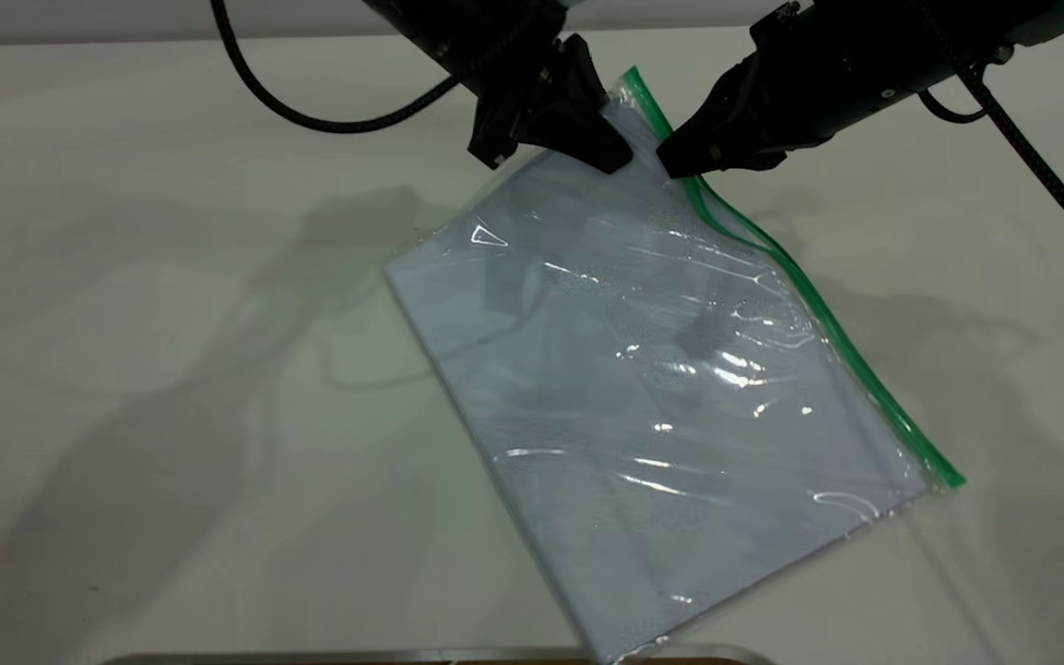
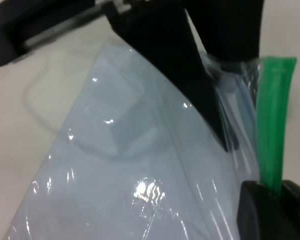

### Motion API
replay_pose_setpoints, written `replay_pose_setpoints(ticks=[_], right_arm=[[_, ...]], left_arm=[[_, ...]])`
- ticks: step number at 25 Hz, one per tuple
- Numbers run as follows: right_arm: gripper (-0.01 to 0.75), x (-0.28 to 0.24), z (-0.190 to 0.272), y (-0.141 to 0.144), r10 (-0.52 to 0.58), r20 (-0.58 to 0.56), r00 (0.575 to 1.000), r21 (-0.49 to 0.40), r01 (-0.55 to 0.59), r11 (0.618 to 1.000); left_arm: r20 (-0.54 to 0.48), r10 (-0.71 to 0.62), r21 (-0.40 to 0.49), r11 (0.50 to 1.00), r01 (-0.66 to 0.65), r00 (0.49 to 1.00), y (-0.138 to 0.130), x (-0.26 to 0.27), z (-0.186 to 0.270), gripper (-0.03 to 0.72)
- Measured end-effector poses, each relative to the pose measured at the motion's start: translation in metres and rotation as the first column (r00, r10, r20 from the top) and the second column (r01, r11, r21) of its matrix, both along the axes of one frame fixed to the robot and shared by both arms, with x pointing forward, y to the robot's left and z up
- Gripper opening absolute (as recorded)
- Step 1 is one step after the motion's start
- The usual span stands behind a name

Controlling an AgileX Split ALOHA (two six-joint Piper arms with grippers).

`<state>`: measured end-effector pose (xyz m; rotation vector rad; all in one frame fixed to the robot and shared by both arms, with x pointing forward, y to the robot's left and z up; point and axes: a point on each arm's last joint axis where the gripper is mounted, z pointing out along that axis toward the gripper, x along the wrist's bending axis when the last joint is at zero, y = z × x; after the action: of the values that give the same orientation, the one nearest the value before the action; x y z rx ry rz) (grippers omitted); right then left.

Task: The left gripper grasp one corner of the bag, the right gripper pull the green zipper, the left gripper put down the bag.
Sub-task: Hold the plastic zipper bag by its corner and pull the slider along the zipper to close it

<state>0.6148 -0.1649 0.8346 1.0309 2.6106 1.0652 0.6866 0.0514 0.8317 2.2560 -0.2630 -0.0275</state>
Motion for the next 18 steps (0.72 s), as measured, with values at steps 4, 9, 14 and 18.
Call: replay_pose_setpoints(ticks=[4, 9, 14, 18], right_arm=[[0.037, 0.001, 0.001, 0.000, -0.001, -0.012, 1.000, -0.008, 0.001, 1.000], [0.037, 0.000, 0.000, 0.000, -0.001, -0.011, 1.000, -0.052, 0.001, 0.999], [0.037, 0.002, -0.002, -0.005, -0.012, 0.010, 1.000, -0.120, 0.013, 0.993], [0.037, 0.003, -0.004, -0.009, -0.025, 0.024, 0.999, -0.164, 0.029, 0.986]], left_arm=[[-0.032, 0.032, -0.041, 0.999, -0.033, 0.999, 0.007, 0.004, 0.002, 0.054], [-0.063, 0.034, -0.064, 0.997, -0.038, 0.997, 0.016, 0.006, 0.004, 0.054], [-0.081, 0.054, -0.081, 0.995, -0.060, 0.995, 0.025, 0.010, 0.006, 0.054], [-0.090, 0.077, -0.095, 0.992, -0.086, 0.993, 0.035, 0.015, 0.007, 0.054]])
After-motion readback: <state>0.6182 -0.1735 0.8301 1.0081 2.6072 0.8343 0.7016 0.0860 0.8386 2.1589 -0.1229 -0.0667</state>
